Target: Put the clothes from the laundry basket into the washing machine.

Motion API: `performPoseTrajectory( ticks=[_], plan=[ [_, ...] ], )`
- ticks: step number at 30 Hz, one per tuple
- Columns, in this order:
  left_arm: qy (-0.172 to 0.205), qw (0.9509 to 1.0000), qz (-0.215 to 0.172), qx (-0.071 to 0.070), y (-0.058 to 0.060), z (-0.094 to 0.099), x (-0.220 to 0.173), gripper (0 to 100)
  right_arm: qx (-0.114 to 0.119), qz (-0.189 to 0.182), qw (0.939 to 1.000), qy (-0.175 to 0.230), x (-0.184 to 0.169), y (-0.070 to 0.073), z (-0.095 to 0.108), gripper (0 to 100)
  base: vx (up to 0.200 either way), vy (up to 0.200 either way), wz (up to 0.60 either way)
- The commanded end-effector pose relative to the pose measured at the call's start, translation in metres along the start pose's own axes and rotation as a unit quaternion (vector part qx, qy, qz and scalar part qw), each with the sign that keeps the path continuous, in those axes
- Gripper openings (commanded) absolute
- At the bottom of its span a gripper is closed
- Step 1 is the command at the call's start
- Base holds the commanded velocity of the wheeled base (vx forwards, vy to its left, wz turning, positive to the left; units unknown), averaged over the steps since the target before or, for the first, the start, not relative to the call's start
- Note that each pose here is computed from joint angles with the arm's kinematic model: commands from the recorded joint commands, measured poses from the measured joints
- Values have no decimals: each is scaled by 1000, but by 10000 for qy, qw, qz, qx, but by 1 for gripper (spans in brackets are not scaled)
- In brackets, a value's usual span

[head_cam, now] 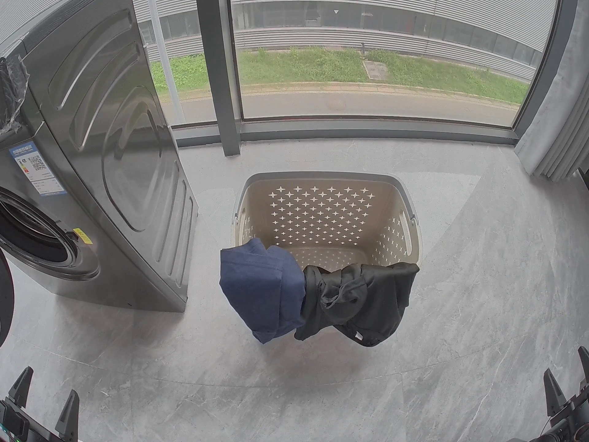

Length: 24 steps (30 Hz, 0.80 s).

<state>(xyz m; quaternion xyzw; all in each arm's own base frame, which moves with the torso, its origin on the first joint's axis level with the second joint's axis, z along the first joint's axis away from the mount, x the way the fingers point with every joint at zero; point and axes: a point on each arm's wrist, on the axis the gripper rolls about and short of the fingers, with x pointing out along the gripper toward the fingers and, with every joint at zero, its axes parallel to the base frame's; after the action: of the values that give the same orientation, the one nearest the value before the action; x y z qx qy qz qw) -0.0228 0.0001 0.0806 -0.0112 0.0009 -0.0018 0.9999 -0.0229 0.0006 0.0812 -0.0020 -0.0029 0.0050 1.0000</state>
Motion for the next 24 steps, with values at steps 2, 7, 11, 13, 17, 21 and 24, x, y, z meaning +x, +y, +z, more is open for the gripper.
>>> performPoseTrajectory(
  ticks=[2, 7, 11, 13, 17, 21, 24],
  plan=[
    [30, 10000, 3, -3, 0, -5, 0, 100, -3, 4, 10000, 52, 1, 0, -5, 100, 200, 0, 0],
    [30, 10000, 3, -11, 0, -5, 0, 100, -11, 4, 10000, 52, 1, 0, -5, 100, 40, 0, 0],
    [30, 10000, 3, -26, 0, -5, 0, 100, 5, -11, 10000, 59, 1, 0, -5, 100, 0, 0, 0],
    [30, 10000, -4, -19, 0, -5, 0, 100, 35, -65, 9999, 67, 1, 0, -5, 100, 0, 0, 0],
    [30, 10000, -4, -11, 0, -5, 0, 100, -95, 19, 9979, -638, -7, 0, 27, 100, 0, 0, 0],
    [30, 10000, -4, -11, 0, -5, 0, 100, -41, 81, 9999, 43, 8, 0, 58, 100, 0, 0, 0],
    [30, 10000, -4, -19, 0, -5, 0, 100, 3, 140, 9943, 1053, 31, 0, 47, 100, 0, 0, 0]
  ],
)
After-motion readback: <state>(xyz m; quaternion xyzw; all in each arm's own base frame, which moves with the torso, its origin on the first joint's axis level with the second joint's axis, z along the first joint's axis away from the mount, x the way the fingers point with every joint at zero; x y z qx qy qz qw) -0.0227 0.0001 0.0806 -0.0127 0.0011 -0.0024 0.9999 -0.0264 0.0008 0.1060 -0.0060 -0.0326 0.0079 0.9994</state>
